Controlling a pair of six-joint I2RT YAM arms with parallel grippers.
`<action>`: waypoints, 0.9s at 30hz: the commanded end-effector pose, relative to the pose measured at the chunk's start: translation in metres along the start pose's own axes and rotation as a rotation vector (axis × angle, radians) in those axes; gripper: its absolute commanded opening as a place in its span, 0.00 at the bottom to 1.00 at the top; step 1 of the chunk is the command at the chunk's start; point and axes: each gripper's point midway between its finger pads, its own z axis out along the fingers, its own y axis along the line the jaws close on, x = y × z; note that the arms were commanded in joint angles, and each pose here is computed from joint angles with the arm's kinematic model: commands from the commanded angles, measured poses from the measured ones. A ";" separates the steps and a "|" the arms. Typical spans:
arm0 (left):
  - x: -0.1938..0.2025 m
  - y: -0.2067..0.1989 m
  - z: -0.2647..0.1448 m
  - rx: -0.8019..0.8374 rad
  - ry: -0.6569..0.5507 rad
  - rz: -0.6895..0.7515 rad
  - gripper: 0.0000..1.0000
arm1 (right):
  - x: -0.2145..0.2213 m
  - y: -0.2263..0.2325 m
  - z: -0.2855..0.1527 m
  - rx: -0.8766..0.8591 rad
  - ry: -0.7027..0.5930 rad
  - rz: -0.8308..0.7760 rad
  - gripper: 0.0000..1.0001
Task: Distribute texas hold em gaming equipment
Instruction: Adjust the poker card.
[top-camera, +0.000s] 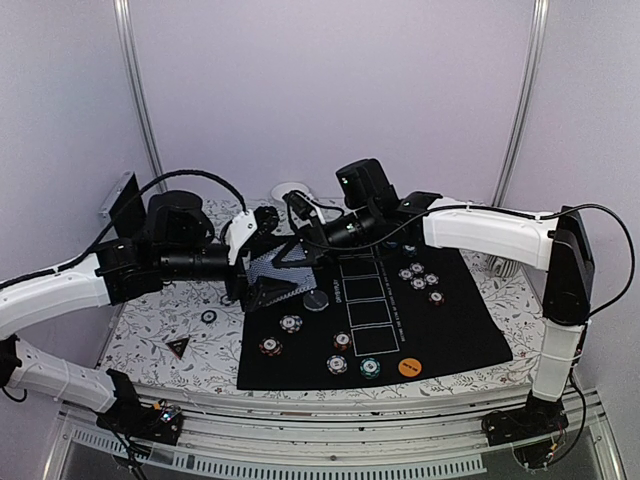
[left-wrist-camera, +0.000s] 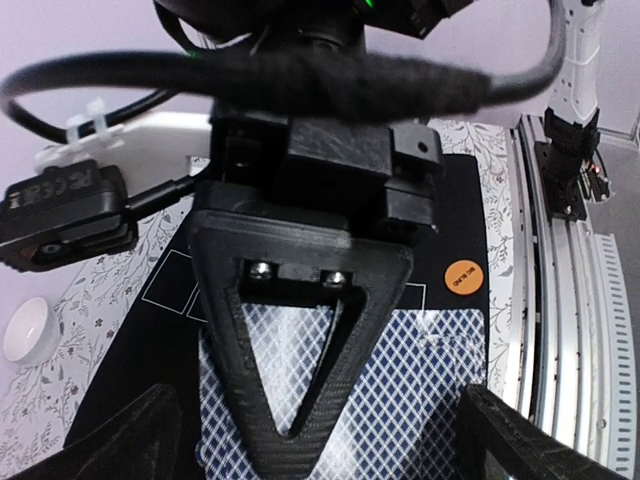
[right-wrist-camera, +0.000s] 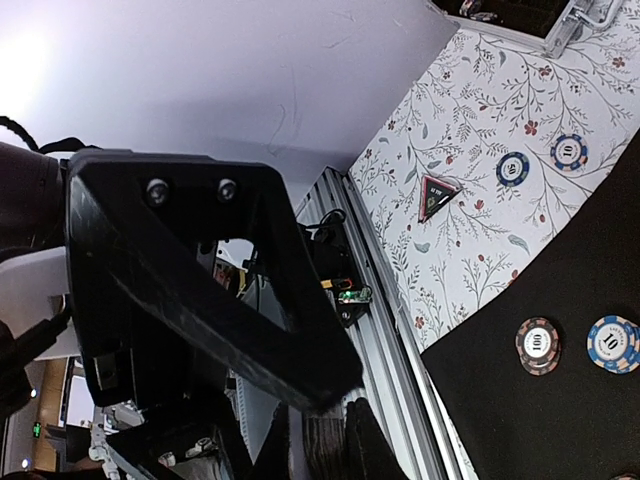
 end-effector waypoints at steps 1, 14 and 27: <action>-0.016 0.014 -0.017 -0.050 -0.089 -0.103 0.98 | -0.011 0.023 -0.008 -0.018 -0.044 -0.106 0.02; 0.003 0.015 -0.031 -0.025 -0.105 -0.167 0.98 | -0.015 0.031 -0.014 -0.010 -0.066 -0.234 0.02; 0.035 0.002 -0.004 -0.036 0.113 0.183 0.98 | -0.010 0.023 -0.002 -0.005 -0.034 -0.170 0.02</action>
